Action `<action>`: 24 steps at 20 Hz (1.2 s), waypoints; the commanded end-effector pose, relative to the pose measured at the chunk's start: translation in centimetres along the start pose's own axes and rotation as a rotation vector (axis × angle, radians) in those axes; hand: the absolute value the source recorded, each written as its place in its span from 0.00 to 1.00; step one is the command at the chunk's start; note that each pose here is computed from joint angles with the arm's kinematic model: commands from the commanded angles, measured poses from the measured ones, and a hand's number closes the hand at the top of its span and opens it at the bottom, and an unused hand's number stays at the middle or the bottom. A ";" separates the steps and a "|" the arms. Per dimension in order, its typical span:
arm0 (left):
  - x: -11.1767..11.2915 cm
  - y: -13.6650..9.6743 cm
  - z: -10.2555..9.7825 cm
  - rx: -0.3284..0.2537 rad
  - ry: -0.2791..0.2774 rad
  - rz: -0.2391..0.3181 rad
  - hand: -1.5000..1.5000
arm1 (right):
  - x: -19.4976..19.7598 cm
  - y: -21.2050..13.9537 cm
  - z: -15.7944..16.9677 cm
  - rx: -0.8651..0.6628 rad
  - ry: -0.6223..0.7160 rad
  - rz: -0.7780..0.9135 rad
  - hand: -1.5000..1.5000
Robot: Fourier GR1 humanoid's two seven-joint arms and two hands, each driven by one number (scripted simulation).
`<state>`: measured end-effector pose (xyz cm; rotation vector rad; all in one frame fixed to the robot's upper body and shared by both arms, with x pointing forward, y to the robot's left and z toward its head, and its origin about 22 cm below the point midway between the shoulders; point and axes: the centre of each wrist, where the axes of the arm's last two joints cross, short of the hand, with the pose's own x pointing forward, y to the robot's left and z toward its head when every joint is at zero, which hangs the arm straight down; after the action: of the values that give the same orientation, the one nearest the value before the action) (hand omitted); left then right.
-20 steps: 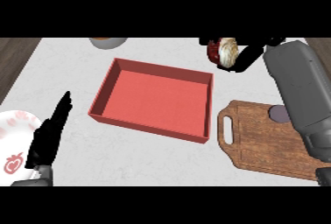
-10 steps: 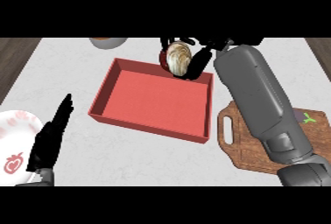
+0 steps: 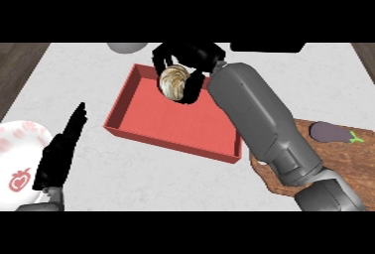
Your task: Pick the cupcake from the cutting board and place it in the cardboard box
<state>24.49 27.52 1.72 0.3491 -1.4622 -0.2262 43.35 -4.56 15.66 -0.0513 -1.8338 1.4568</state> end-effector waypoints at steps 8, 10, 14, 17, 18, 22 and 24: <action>0.8 -0.2 -0.5 -0.027 -0.024 0.008 0.50 | -1.7 5.0 0.0 0.028 0.098 -0.102 0.00; 1.0 -0.4 -1.4 -0.024 -0.033 -0.026 0.50 | -1.1 4.3 -0.5 -0.034 0.101 -0.140 0.00; -0.2 -2.4 -1.2 -0.041 -0.026 0.000 0.50 | -2.3 4.3 0.4 -0.215 0.099 -0.352 0.00; 0.0 -1.8 -0.7 -0.016 -0.018 0.007 0.50 | -2.4 2.1 0.1 -0.328 0.081 -0.487 0.00; 0.5 -0.8 -1.5 -0.020 -0.035 -0.010 0.50 | -2.9 2.1 0.4 -0.357 0.095 -0.543 0.00; -0.9 0.3 -1.0 -0.012 -0.025 -0.007 0.50 | -3.7 0.8 0.7 -0.417 0.069 -0.696 0.00; -0.6 0.8 -1.2 -0.010 -0.014 -0.016 0.50 | -4.6 -3.8 2.4 -0.486 0.061 -0.715 0.00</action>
<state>25.79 27.46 1.51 0.3422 -1.4789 -0.2436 45.32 -7.22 13.65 0.2401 -1.8240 0.6561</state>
